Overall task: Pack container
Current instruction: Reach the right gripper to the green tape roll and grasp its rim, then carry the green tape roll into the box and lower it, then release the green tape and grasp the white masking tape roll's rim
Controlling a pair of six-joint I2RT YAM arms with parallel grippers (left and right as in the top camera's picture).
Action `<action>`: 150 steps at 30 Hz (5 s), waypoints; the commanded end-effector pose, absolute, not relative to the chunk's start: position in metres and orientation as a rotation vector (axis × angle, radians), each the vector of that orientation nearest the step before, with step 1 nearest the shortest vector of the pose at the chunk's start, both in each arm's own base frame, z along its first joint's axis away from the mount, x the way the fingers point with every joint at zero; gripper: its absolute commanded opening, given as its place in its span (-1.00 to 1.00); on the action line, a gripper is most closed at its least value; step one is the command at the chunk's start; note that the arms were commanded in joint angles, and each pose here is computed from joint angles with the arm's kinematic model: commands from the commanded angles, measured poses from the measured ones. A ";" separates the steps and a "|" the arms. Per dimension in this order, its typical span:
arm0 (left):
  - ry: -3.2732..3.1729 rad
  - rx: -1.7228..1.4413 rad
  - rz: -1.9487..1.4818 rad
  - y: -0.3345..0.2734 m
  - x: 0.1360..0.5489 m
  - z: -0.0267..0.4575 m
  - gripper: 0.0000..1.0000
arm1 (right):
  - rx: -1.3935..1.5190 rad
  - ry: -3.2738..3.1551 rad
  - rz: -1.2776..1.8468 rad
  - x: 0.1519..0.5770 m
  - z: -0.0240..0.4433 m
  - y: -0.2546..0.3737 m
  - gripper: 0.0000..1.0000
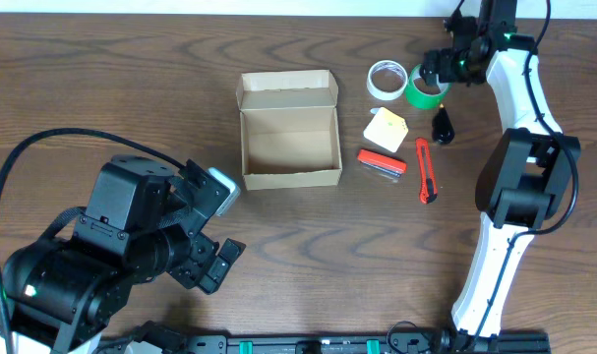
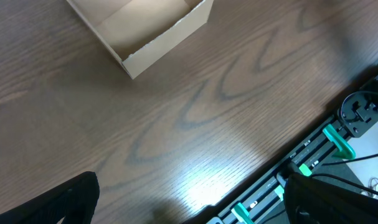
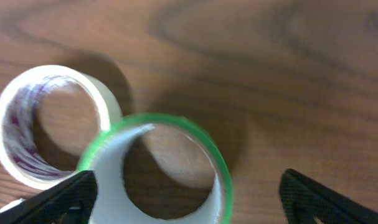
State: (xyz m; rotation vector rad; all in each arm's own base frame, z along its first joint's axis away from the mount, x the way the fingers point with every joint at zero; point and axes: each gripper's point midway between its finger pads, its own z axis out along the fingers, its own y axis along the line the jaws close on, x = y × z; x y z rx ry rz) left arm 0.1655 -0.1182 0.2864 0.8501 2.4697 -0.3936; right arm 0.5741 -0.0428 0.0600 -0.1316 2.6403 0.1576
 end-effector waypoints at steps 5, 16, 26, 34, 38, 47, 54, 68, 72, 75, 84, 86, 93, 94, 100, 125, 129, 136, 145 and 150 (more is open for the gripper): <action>2.454 0.851 -0.415 -0.121 0.164 0.292 0.90 | -0.099 2.691 0.075 0.574 0.038 -0.056 0.42; 2.453 0.851 -0.415 -0.121 0.164 0.292 0.91 | -0.090 2.707 0.014 0.573 0.030 -0.062 -0.69; 2.454 0.851 -0.415 -0.121 0.164 0.292 0.90 | -0.008 2.601 0.062 0.590 0.109 -0.056 -0.97; 2.454 0.851 -0.415 -0.121 0.164 0.292 0.90 | -0.142 2.482 0.080 0.572 0.229 0.003 -0.97; 2.454 0.851 -0.415 -0.121 0.164 0.292 0.91 | -0.278 2.507 0.128 0.548 0.243 0.063 -0.98; 2.454 0.851 -0.415 -0.121 0.164 0.292 0.90 | -0.601 2.591 0.157 0.480 0.227 0.210 -0.97; 2.454 0.851 -0.415 -0.121 0.164 0.292 0.90 | -0.504 2.702 0.144 0.437 0.209 0.265 -0.97; 2.454 0.851 -0.415 -0.121 0.164 0.292 0.90 | 0.112 2.859 -0.040 0.407 0.152 0.263 -0.97; 2.454 0.851 -0.415 -0.121 0.164 0.292 0.91 | 0.158 2.864 -0.045 0.407 0.143 0.262 -0.98; 2.453 0.851 -0.415 -0.121 0.164 0.292 0.90 | 0.156 2.883 -0.016 0.405 0.133 0.268 -0.97; 2.454 0.851 -0.415 -0.121 0.164 0.292 0.90 | 0.226 2.892 0.012 0.405 0.103 0.276 -0.97; 2.454 0.851 -0.415 -0.121 0.164 0.292 0.90 | 0.260 2.888 0.011 0.406 0.099 0.276 -0.97; 2.453 0.851 -0.415 -0.121 0.164 0.292 0.90 | 0.254 2.862 0.047 0.411 0.093 0.284 -0.98; 2.454 0.851 -0.415 -0.121 0.164 0.292 0.91 | 0.249 2.858 0.051 0.411 0.093 0.286 -0.98; 2.454 0.851 -0.415 -0.121 0.164 0.292 0.90 | 0.248 2.852 0.040 0.412 0.090 0.286 -0.97; 2.454 0.851 -0.415 -0.121 0.164 0.292 0.90 | 0.234 2.859 0.068 0.411 0.065 0.292 0.04; 2.454 0.851 -0.415 -0.121 0.164 0.292 0.90 | 0.233 2.865 0.067 0.410 0.064 0.291 0.03; 2.453 0.851 -0.415 -0.121 0.164 0.292 0.90 | 0.132 2.906 0.240 0.406 0.088 0.302 -0.01; 2.454 0.851 -0.415 -0.121 0.164 0.292 0.90 | -0.060 2.611 0.273 0.447 0.198 0.257 0.02; 2.454 0.851 -0.415 -0.121 0.164 0.292 0.90 | -0.211 2.486 0.122 0.480 0.222 0.210 0.11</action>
